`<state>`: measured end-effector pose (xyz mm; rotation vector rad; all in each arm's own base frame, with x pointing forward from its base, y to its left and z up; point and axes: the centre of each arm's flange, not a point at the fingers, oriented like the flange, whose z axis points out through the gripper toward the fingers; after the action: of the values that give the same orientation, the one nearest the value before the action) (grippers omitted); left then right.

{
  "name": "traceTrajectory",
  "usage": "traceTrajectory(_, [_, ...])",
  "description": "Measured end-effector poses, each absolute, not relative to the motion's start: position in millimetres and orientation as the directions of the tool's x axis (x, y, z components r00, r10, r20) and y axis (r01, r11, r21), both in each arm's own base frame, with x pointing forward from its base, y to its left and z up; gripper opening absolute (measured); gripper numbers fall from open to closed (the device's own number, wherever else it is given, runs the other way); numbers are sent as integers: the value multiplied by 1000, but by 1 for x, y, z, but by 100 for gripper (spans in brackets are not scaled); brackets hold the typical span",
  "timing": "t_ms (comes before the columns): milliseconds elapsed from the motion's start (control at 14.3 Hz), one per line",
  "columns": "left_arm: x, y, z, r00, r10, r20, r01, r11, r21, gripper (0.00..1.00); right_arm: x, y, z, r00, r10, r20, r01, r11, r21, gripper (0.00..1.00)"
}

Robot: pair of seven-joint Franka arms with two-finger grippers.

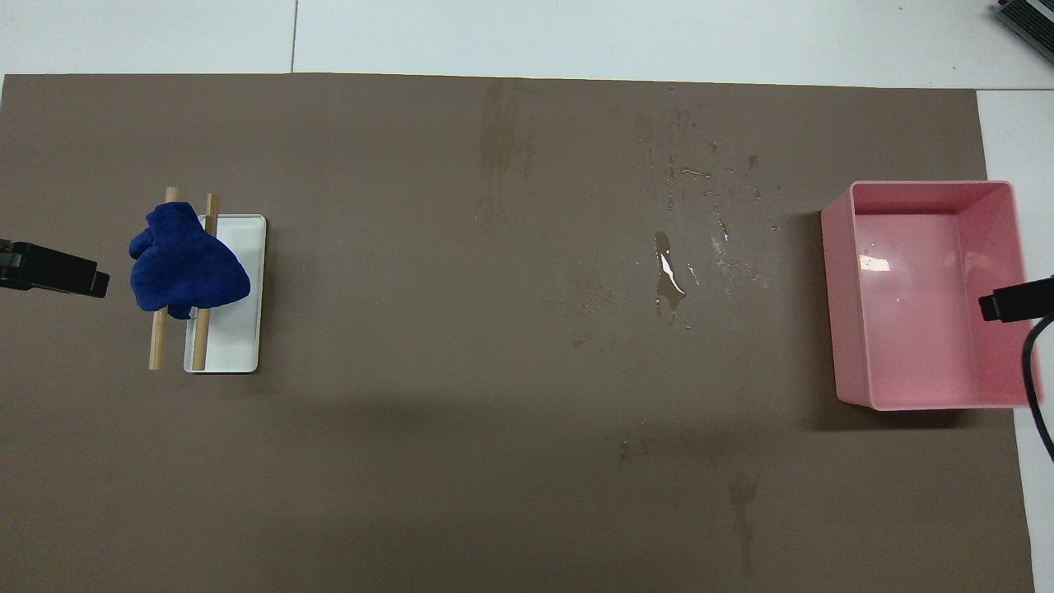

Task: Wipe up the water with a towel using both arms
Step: 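Reach the left gripper down and grasp the blue cloth on the tray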

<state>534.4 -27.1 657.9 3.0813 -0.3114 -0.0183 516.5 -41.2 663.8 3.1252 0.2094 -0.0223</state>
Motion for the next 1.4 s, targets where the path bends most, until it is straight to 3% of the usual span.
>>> traceTrajectory(700, [549,-23,646,979,-191,64,-192,-981,5,100,516,-28,664,987,158,-22,158,-987,8,100])
traceTrajectory(1189, [619,-6,522,969,-178,172,-162,-981,-102,100,539,-24,661,985,161,-63,161,-987,6,100])
traceTrajectory(1399, [625,-5,476,966,-194,170,-175,-977,-120,100,544,-23,654,984,163,-75,164,-987,5,100])
